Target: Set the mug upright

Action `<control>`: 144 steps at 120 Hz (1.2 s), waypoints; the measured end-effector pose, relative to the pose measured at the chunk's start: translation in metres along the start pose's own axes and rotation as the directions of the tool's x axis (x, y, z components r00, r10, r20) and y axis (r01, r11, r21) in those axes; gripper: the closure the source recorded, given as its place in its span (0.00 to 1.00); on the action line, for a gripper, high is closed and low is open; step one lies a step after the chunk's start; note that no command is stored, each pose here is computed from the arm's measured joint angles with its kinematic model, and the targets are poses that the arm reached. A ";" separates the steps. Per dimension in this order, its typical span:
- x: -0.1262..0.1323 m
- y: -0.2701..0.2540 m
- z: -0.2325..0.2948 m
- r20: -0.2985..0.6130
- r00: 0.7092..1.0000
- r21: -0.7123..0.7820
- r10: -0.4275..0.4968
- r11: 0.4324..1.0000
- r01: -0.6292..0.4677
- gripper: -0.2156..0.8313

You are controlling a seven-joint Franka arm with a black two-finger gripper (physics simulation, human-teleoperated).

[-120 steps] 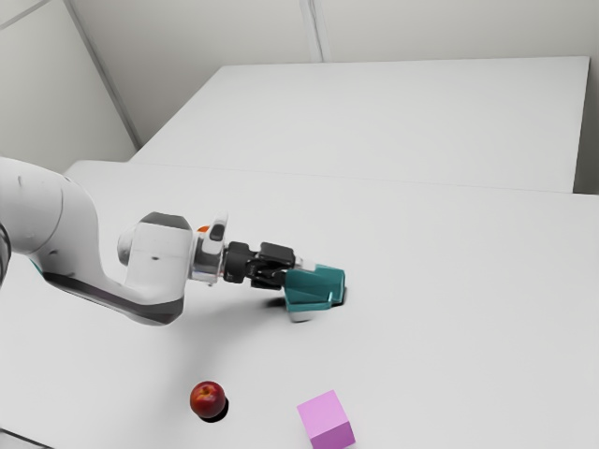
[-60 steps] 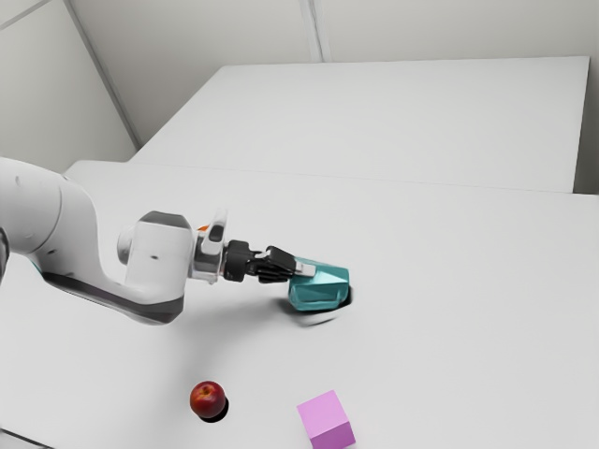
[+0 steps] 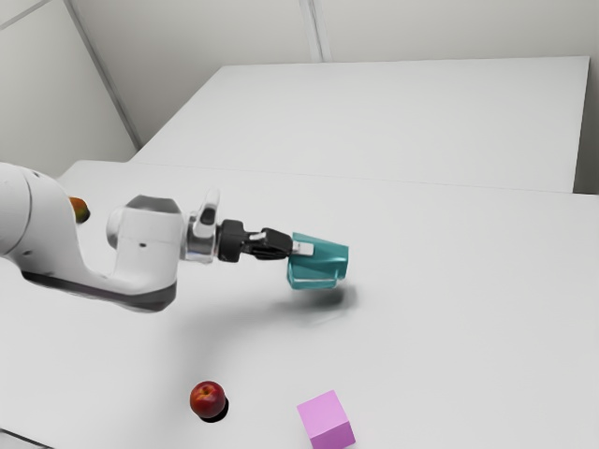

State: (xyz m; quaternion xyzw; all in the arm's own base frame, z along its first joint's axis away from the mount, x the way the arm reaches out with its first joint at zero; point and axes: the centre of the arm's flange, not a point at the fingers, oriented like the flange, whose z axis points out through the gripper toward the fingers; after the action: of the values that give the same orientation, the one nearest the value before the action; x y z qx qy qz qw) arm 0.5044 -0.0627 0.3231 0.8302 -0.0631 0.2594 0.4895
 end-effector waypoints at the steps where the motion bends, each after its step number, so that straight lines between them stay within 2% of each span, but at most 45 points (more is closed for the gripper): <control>1: 0.001 0.001 0.000 0.002 1.000 0.001 0.005 1.000 -0.005 0.94; 18: 0.014 0.029 -0.011 0.087 0.989 0.034 0.121 0.992 -0.124 0.94; 32: 0.027 0.045 -0.025 0.217 0.953 0.090 0.212 0.968 -0.236 0.95; 47: 0.054 0.056 -0.046 0.368 0.887 0.178 0.279 0.915 -0.362 0.95; 62: 0.073 0.072 -0.058 0.519 0.803 0.245 0.293 0.849 -0.468 0.95; 76: 0.086 0.085 -0.067 0.641 0.728 0.305 0.244 0.789 -0.533 0.96; 89: 0.083 0.083 -0.070 0.707 0.689 0.366 0.159 0.751 -0.549 0.96; 102: 0.078 0.080 -0.072 0.739 0.670 0.429 0.075 0.714 -0.553 0.96; 118: 0.068 0.075 -0.069 0.751 0.661 0.501 -0.021 0.670 -0.548 0.96; 144: 0.041 0.062 -0.071 0.706 0.693 0.614 -0.146 0.613 -0.497 0.96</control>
State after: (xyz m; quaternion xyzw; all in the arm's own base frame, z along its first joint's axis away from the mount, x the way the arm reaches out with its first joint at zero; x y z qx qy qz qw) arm 0.4915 -0.0285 0.4192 0.9764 -0.2148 -0.0218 -0.0065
